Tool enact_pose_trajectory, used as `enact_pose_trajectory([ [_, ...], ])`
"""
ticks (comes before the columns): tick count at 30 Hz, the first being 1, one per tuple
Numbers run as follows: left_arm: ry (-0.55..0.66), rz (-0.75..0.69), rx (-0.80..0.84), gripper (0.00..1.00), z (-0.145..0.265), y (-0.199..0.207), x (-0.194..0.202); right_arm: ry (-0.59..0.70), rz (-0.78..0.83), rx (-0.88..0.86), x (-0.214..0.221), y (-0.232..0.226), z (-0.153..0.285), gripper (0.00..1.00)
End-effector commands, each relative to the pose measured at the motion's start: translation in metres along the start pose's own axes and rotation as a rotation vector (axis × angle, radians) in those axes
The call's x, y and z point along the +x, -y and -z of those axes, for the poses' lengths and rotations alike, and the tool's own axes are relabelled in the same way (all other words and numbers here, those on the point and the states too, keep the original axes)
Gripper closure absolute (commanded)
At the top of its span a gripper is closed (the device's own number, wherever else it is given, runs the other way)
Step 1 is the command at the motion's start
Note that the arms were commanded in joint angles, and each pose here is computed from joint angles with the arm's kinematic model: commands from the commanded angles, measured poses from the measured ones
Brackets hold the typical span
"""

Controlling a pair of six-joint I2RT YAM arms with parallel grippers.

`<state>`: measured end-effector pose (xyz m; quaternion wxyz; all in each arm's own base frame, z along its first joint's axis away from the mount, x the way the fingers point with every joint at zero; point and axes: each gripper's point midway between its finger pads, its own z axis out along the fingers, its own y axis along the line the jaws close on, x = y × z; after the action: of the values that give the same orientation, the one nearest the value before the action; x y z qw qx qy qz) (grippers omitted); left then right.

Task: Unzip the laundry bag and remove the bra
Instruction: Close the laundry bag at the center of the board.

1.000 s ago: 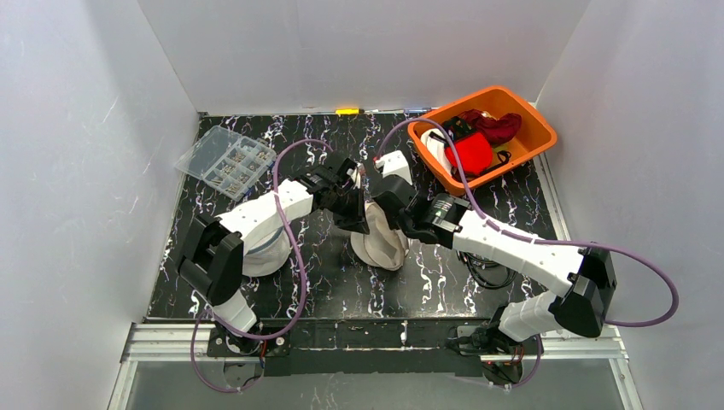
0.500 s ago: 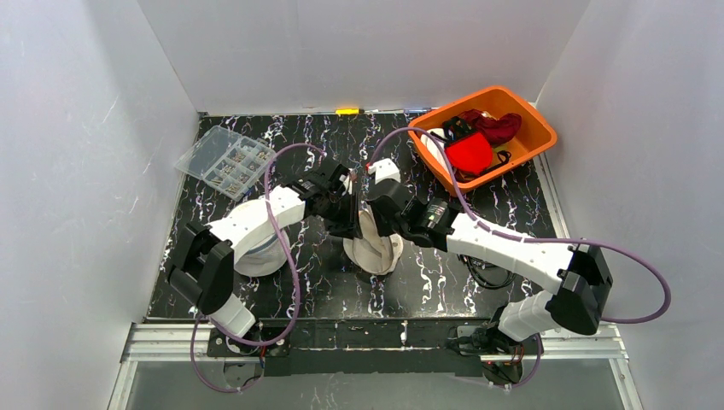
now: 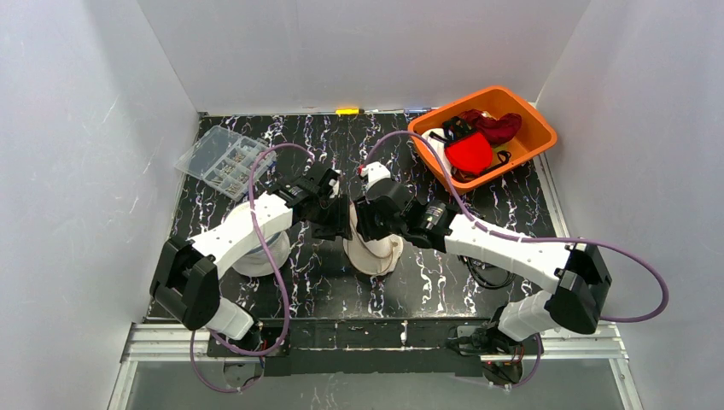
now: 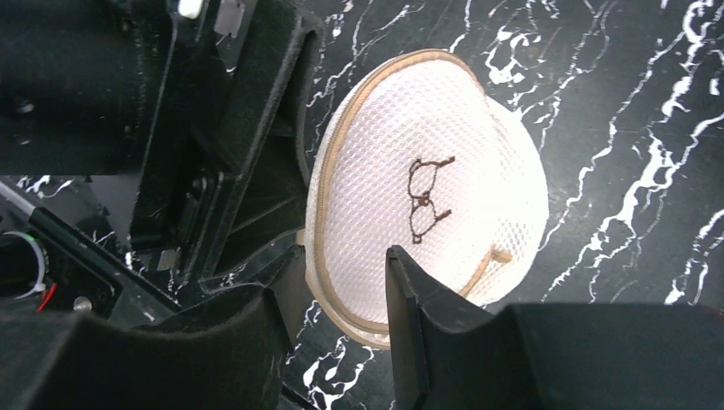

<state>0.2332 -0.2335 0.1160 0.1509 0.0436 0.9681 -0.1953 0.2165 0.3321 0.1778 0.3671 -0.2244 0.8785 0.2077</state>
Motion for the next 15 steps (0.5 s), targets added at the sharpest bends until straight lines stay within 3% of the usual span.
enact_pose_trajectory([
  [1,0.029,0.008,-0.056,0.51,0.014,-0.018,0.005,0.025,-0.014,-0.069,-0.006,-0.014,0.003,0.51],
  [8,0.075,0.026,-0.073,0.43,0.029,-0.027,0.008,0.115,0.000,-0.001,-0.020,0.009,0.040,0.43],
  [15,0.157,0.054,-0.036,0.33,0.047,-0.025,0.004,0.106,-0.019,0.068,0.003,0.038,0.041,0.38],
])
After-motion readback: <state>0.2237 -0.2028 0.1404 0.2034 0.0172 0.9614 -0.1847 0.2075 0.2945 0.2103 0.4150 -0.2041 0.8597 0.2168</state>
